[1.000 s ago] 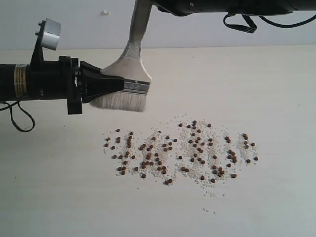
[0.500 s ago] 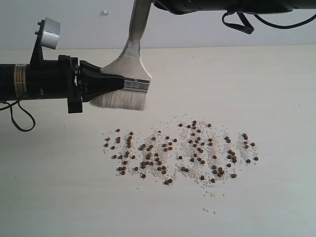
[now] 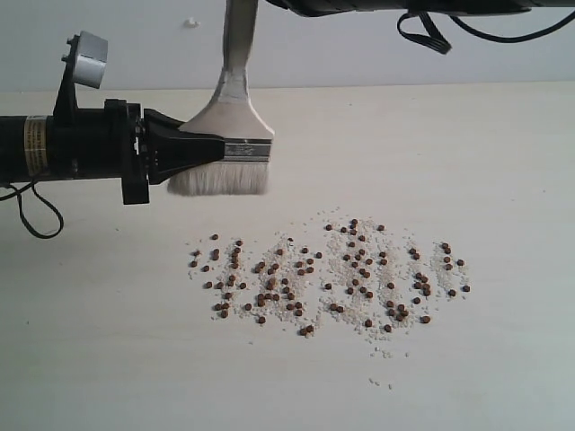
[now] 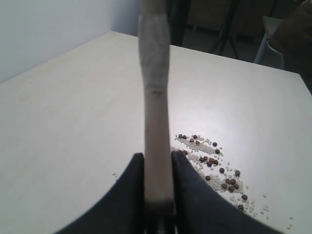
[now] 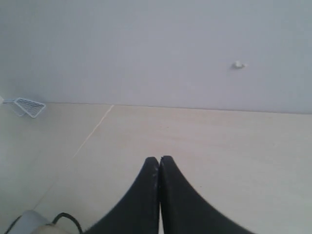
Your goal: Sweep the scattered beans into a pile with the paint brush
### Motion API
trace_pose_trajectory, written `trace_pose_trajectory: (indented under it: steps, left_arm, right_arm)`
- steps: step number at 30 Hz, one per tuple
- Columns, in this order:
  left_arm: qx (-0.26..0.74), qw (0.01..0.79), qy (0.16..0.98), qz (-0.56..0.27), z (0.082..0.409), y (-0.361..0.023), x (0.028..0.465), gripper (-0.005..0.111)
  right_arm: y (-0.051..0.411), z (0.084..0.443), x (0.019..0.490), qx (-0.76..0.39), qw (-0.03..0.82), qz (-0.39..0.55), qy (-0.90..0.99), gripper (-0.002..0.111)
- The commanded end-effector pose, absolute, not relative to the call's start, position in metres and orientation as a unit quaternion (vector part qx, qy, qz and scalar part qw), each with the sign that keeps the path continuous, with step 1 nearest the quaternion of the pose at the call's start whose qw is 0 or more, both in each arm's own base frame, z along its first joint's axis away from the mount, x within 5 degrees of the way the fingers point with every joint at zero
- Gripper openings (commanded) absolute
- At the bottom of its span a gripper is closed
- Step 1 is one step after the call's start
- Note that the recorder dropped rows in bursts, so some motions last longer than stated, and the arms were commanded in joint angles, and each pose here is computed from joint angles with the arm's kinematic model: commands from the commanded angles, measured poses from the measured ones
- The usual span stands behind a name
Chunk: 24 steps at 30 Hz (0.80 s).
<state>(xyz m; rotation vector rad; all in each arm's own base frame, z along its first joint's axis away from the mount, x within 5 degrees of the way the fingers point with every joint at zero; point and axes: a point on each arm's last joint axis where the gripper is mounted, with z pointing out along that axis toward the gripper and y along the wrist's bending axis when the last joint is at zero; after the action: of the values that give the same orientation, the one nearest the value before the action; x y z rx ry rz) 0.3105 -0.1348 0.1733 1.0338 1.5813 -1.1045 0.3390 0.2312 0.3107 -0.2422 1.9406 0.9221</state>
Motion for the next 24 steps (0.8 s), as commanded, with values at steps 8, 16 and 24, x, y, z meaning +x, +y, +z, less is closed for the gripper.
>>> trace_pose_trajectory:
  steps: [8, 16, 24]
  left_arm:
    - [0.419, 0.464, 0.635, -0.454, 0.178, -0.135, 0.311, 0.000]
    - [0.421, 0.463, 0.635, -0.454, 0.178, -0.135, 0.311, 0.000]
    - [0.411, 0.458, 0.640, -0.460, 0.178, -0.135, 0.311, 0.000]
  right_arm:
    - [0.232, 0.322, 0.343, -0.118, 0.495, 0.366, 0.779, 0.000]
    - [0.187, 0.359, 0.325, -0.075, 0.592, 0.218, 0.772, 0.000]
    - [0.114, 0.317, 0.306, -0.068, 0.577, 0.029, 0.813, 0.000]
